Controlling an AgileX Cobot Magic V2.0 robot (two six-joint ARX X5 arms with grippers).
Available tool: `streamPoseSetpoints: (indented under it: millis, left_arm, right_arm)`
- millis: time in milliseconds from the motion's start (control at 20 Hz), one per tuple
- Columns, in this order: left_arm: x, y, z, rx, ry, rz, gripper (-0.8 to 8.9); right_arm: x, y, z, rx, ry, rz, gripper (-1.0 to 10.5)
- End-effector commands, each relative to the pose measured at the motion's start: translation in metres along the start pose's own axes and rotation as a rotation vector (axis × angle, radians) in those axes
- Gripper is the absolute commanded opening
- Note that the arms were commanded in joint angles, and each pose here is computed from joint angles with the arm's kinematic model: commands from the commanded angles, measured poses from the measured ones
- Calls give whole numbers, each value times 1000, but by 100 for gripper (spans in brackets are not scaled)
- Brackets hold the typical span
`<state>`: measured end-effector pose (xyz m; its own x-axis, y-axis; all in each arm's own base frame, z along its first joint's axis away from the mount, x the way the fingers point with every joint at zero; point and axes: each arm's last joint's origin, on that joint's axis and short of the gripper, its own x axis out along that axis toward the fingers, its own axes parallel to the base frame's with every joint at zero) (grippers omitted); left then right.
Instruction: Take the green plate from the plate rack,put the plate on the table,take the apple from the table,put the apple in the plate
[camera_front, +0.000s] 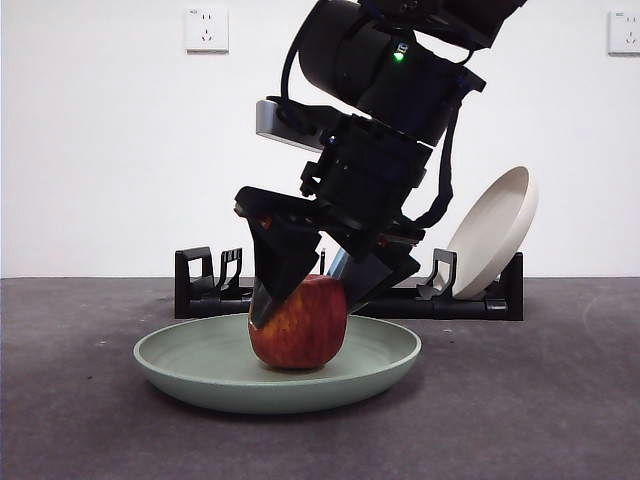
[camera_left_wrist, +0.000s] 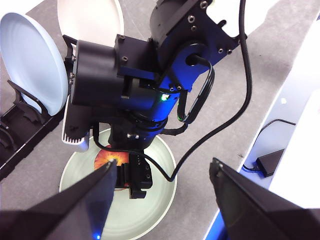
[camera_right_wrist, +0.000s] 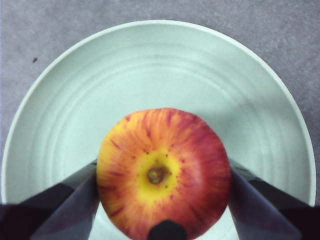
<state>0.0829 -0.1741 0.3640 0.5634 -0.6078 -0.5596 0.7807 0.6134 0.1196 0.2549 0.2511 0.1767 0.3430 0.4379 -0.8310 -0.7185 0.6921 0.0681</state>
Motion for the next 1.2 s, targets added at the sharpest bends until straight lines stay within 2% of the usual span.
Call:
streamPoseSetpoints:
  millis: [50,350,600,750,950,1200]
  left_arm:
    - [0,0,1,-8,-8,0,314]
    - [0,0,1,-8,-8,0,314]
    - [0,0,1,-7,-4,-1,314]
    - [0,0,0,-7,-4,-3,314]
    - [0,0,-1,-2,12,-10,314]
    - [0,-3,-4,4,46,-94,313]
  right_arm:
    - [4,0,-5,-5,27,-2,582]
    - [-19,2,4,-10,-44,0,582]
    - [-86,7,2,-12,-81,-1,575]
    - [-143,11,-15,-12,-61,5,566]
    - [-211,16,-55,-9,-26,6,565]
    - [-251,18,-90,-5,3,6,562]
